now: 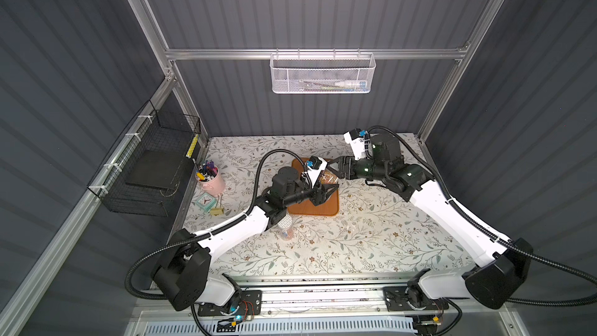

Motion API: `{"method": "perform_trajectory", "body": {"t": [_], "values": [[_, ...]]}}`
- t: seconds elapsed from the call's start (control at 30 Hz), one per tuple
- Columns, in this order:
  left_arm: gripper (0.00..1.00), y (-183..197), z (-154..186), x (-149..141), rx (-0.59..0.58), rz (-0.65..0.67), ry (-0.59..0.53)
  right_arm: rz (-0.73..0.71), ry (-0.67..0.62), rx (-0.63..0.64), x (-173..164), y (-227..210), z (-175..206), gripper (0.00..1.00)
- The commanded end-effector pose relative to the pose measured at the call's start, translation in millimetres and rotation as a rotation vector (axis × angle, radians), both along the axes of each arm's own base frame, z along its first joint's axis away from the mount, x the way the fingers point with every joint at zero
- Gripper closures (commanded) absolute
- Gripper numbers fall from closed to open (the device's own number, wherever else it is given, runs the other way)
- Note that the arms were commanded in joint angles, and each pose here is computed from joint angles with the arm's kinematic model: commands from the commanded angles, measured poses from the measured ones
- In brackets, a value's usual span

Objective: Pour the candies out of the jar
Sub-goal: Unscrew the lid from the jar.

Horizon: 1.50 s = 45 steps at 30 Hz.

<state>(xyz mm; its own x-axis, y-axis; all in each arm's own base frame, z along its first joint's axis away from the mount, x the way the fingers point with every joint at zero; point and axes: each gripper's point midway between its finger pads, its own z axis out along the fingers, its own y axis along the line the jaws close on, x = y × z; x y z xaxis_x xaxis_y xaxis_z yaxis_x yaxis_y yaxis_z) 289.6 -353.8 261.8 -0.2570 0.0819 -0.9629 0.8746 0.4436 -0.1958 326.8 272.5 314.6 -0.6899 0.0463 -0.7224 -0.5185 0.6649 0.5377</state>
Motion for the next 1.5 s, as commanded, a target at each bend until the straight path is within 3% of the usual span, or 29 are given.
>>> {"method": "perform_trajectory", "body": {"t": [0.0, 0.2, 0.47, 0.8, 1.13, 1.47], "values": [[1.00, -5, 31, -10, -0.067, -0.057, -0.054, 0.066, -0.058, 0.015, -6, 6, 16, 0.46], [1.00, -17, 50, -47, -0.166, -0.315, -0.026, 0.413, -0.251, 0.178, -54, 19, 63, 0.46], [1.00, -17, 67, -62, -0.273, -0.455, 0.027, 0.542, -0.300, 0.219, -78, 16, 82, 0.49], [1.00, -21, 60, -57, -0.252, -0.460, 0.063, 0.509, -0.302, 0.207, -75, 9, 81, 0.48], [1.00, -15, 48, -45, -0.162, -0.354, 0.027, 0.441, -0.296, 0.160, -65, 5, 76, 0.20], [1.00, -6, 45, -28, -0.115, -0.223, -0.032, 0.234, -0.233, 0.023, -43, -17, 52, 0.14]]}}
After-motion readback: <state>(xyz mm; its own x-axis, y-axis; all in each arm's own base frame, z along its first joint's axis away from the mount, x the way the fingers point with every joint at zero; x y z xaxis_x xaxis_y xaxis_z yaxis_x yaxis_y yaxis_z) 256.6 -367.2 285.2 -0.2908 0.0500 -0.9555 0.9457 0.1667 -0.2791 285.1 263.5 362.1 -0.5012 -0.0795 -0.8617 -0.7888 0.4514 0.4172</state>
